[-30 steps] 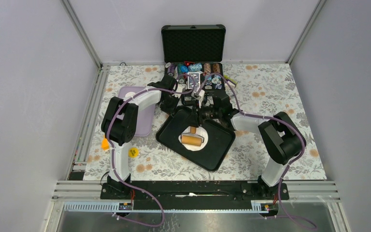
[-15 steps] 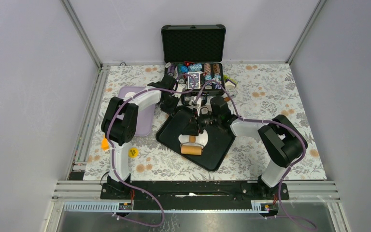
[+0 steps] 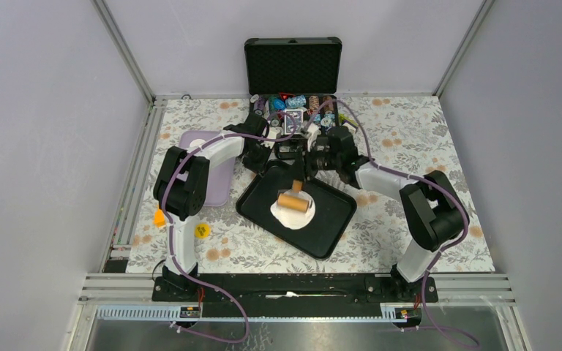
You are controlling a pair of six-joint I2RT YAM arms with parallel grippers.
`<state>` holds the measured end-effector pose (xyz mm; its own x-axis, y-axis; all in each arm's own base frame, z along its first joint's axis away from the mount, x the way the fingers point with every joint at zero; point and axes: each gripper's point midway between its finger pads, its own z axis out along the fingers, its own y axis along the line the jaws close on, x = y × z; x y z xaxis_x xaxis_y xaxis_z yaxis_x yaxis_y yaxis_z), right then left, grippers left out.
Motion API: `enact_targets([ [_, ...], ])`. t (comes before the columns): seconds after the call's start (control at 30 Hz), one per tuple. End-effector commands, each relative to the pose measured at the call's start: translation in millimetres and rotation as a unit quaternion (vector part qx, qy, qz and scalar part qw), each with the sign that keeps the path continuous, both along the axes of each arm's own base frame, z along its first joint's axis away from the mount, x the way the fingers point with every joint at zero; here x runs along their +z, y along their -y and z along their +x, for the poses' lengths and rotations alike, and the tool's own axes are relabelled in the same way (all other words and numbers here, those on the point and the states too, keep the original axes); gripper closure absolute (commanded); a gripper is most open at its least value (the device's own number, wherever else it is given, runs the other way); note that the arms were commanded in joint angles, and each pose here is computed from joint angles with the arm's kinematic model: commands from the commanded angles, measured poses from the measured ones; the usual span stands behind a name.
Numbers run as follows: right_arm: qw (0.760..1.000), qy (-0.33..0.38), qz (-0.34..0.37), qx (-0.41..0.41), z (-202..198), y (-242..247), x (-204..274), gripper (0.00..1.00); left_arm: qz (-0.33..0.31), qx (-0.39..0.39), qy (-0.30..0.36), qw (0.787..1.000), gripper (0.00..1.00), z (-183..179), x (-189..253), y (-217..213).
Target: Roll out the dumpling wrappers from the dough
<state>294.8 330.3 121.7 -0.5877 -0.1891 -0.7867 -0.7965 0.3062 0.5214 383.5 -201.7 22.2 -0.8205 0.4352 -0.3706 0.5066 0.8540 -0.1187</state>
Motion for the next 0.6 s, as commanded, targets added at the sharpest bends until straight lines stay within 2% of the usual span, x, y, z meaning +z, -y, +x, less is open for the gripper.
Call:
enact_targets([
  [0.0, 0.992, 0.096, 0.011, -0.083, 55.8, 6.7, 54.7, 1.00, 0.044, -0.010, -0.010, 0.999, 1.00, -9.8, -14.6, -15.3],
  [0.13, 0.990, 0.096, -0.041, -0.092, 59.1, 7.9, 1.1, 1.00, 0.044, -0.009, -0.010, 0.999, 1.00, -9.5, -14.2, -14.9],
  [0.27, 0.990, 0.065, -0.103, -0.076, 35.5, 12.3, -65.3, 1.00, 0.044, -0.009, -0.010, 0.999, 1.00, -9.7, -14.4, -15.4],
  [0.57, 0.987, 0.038, -0.156, -0.002, -36.2, 19.3, -104.8, 1.00, 0.044, -0.008, -0.008, 0.999, 1.00, -9.6, -14.0, -15.6],
])
